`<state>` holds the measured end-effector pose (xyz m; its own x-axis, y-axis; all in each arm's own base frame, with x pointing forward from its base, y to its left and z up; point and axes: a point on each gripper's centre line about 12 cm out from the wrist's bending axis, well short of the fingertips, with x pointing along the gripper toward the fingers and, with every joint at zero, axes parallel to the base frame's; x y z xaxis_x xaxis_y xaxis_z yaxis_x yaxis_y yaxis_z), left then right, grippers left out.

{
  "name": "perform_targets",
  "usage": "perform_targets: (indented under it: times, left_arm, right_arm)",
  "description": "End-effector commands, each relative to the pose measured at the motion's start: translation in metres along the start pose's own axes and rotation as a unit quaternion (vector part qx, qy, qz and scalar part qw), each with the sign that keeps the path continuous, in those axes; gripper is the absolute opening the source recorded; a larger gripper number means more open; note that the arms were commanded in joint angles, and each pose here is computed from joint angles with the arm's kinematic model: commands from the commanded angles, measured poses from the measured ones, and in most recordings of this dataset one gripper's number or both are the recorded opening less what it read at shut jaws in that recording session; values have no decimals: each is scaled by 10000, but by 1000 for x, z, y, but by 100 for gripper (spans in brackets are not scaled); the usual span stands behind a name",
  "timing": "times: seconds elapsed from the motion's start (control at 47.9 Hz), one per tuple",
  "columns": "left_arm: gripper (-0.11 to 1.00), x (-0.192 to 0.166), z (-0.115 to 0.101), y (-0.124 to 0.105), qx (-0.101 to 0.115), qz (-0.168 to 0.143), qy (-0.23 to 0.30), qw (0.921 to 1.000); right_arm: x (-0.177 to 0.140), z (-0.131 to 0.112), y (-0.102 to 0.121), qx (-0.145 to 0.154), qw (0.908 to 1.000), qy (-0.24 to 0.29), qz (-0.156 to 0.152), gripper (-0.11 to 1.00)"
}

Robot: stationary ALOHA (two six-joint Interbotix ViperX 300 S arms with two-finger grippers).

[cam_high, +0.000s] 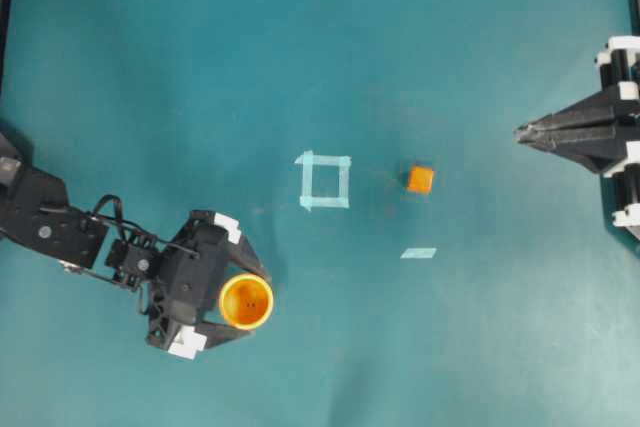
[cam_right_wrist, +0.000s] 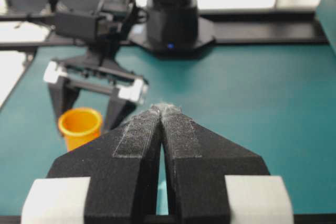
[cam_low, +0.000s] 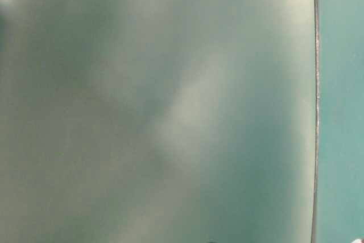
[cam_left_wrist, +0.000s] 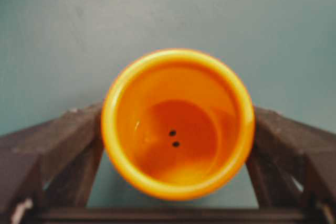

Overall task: Move the cup toward the block with left arm.
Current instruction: 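Move the left gripper over the yellow cup and close on its rim, then carry the held cup with the left gripper rightward toward the orange block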

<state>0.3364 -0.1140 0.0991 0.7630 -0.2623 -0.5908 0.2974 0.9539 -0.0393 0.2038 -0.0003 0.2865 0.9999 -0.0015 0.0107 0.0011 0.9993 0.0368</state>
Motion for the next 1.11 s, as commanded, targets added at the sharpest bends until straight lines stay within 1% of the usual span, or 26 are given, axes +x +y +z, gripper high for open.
perform_targets:
  times: [0.0,0.063,0.167,0.23,0.355,0.417,0.459,0.522,0.563,0.709,0.793,0.855,0.96,1.085]
  left_arm:
    - [86,2,12,1,25,8,-138,9999]
    - [81,1,9,1,40,14,-31,10000]
    - [67,-4,7,2,85,37,152,9998]
    - [67,-8,13,6,114,84,205,9997]
    - [67,-22,40,25,173,308,112,9993]
    - [67,-28,51,39,131,471,99,9988]
    - [67,-32,59,50,21,590,98,9982]
    - [67,-37,69,65,-71,751,138,9971]
    - [67,-41,77,76,-186,868,190,9959]
    - [67,-44,98,105,-398,1150,228,9923]
    - [67,-38,106,118,-407,1244,259,9911]
    - [67,-34,117,126,-429,1303,223,9903]
    - [67,-26,132,137,-455,1356,194,9895]
    - [67,-14,148,148,-507,1398,293,9884]
  right_arm:
    - [2,12,0,22,9999,-146,-6,0]
    - [2,13,0,22,9999,-154,-5,0]
    - [3,15,0,22,9999,-161,-5,0]
    - [3,16,0,22,9999,-154,-5,0]
    - [3,15,0,23,9999,-108,-7,0]
    - [3,15,0,23,9999,-115,-7,0]
    - [3,15,0,23,9999,-115,-7,0]
    - [3,15,0,23,9999,-115,-7,0]
    - [3,15,0,23,9999,-108,-7,0]
    - [3,14,0,23,10000,-77,-8,0]
    - [3,14,0,7,10000,-69,-7,0]
    - [3,15,0,15,10000,-69,-8,0]
    - [3,17,0,15,9999,-100,-7,0]
    - [3,20,0,7,9999,-138,-4,0]
